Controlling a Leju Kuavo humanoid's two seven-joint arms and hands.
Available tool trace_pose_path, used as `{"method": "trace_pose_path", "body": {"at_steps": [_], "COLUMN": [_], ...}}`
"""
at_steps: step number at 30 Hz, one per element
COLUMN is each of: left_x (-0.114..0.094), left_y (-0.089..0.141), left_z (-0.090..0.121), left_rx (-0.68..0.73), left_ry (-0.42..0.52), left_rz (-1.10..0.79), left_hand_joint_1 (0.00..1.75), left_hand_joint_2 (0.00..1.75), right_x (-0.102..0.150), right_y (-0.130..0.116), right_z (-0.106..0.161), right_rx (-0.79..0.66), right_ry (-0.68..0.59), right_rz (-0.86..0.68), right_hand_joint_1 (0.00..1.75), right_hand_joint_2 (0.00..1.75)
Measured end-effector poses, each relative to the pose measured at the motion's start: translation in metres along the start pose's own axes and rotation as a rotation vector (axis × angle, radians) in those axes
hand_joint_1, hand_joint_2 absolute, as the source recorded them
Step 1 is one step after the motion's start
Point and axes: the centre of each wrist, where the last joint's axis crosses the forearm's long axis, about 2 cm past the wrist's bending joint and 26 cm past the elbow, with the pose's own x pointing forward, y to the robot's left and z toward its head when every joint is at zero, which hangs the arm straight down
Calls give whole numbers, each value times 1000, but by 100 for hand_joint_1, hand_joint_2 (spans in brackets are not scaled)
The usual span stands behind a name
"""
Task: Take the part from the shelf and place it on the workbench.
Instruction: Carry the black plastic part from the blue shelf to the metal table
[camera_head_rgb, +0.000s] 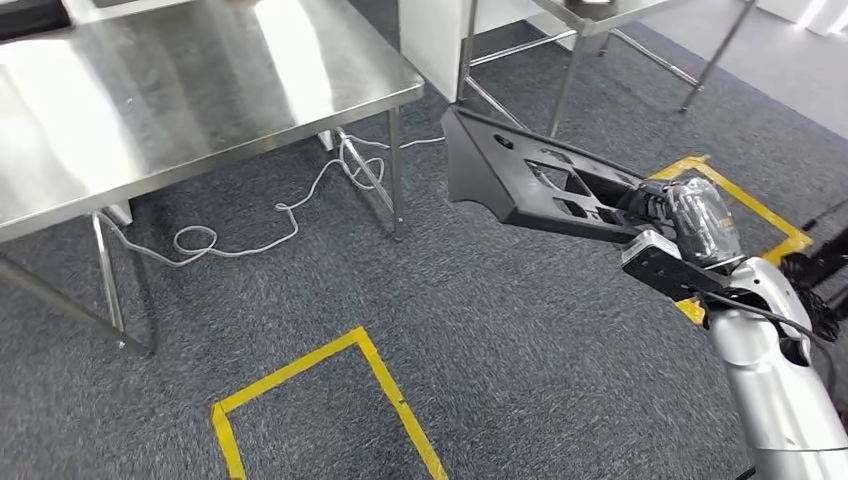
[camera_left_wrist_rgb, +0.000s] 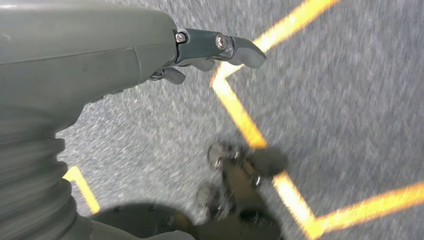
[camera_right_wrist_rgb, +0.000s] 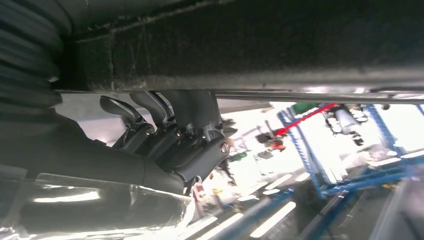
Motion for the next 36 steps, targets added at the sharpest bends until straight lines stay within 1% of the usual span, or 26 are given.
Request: {"method": "trace_pose_path", "body": {"at_steps": [8, 13, 28, 36], "left_x": [0, -4, 0, 2], "left_y": [-1, 1, 1, -1], "left_z": [0, 2, 0, 0], "left_rx": [-8, -4, -4, -14], "left_ry": [-14, -9, -22, -35], "left_rz": [5, 3, 0, 4], "left_hand_joint_1": [0, 0, 0, 0], "left_hand_joint_2": [175, 175, 175, 175], "right_x": [-1, 0, 3, 1], "right_y": [3, 8, 12, 13], "right_z": [7, 11, 15, 22], "right_rx": [12, 19, 17, 25], "right_ry": [11, 18, 18, 28], "right_rz": [3, -7, -18, -17], "right_hand_joint_1": [175, 175, 175, 175], "right_hand_joint_2": [175, 175, 175, 175]}}
